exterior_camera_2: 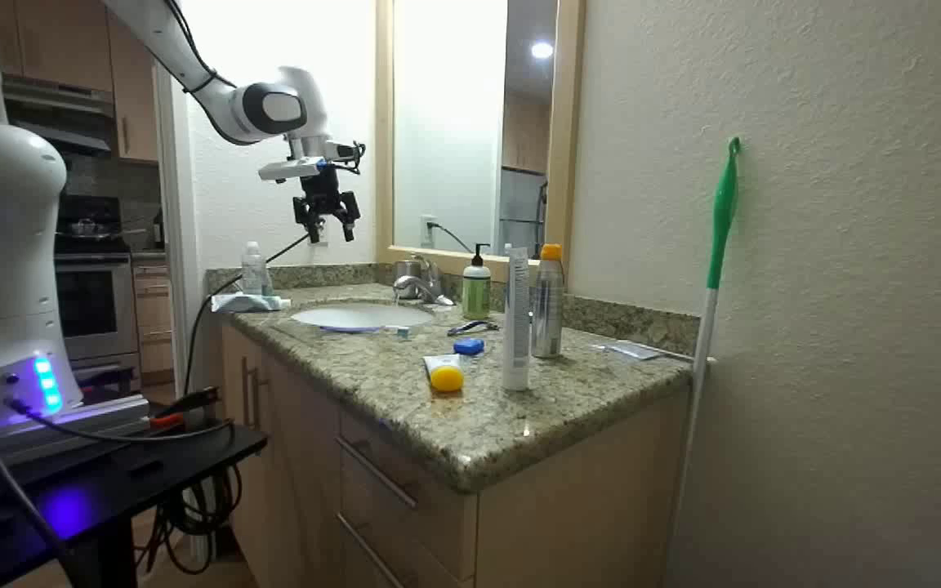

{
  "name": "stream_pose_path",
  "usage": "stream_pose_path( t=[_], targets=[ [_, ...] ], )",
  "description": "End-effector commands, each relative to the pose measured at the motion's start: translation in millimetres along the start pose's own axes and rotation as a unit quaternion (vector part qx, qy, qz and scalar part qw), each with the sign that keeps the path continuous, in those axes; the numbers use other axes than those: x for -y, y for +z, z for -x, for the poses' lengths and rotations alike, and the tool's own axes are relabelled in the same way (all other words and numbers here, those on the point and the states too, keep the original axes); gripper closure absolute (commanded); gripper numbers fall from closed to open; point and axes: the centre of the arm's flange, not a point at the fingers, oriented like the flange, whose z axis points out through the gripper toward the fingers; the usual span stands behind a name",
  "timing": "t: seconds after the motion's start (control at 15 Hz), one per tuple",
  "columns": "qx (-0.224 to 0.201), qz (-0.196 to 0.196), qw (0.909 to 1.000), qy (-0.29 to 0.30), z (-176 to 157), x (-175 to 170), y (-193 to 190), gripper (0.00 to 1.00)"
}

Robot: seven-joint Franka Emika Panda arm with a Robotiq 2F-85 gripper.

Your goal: Put the blue toothbrush in the silver cup, remove the toothbrush from the cup and put it on the right side of the counter

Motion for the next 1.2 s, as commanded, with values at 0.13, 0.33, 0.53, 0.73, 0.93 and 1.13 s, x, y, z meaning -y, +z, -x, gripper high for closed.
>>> stream_pose_path(
  t=[0.13,0.33,0.53,0.73,0.93,1.13],
  targets=[
    [-0.007,-0.043,0.9972,0.061,-5.9,-19.0,-4.2,0.00],
    [-0.022,-0.079,0.9845,0.155,5.7,-55.6,0.9,0.00],
    [-0.009,-0.073,0.9670,0.244,38.3,-85.9,19.7,0.00],
    [-0.005,-0.066,0.9695,0.236,45.7,-85.4,15.9,0.00],
    [-0.010,-0.066,0.9709,0.230,41.1,-81.5,12.1,0.00],
    [0.026,-0.076,0.9429,0.323,51.7,-110.8,41.6,0.00]
  ],
)
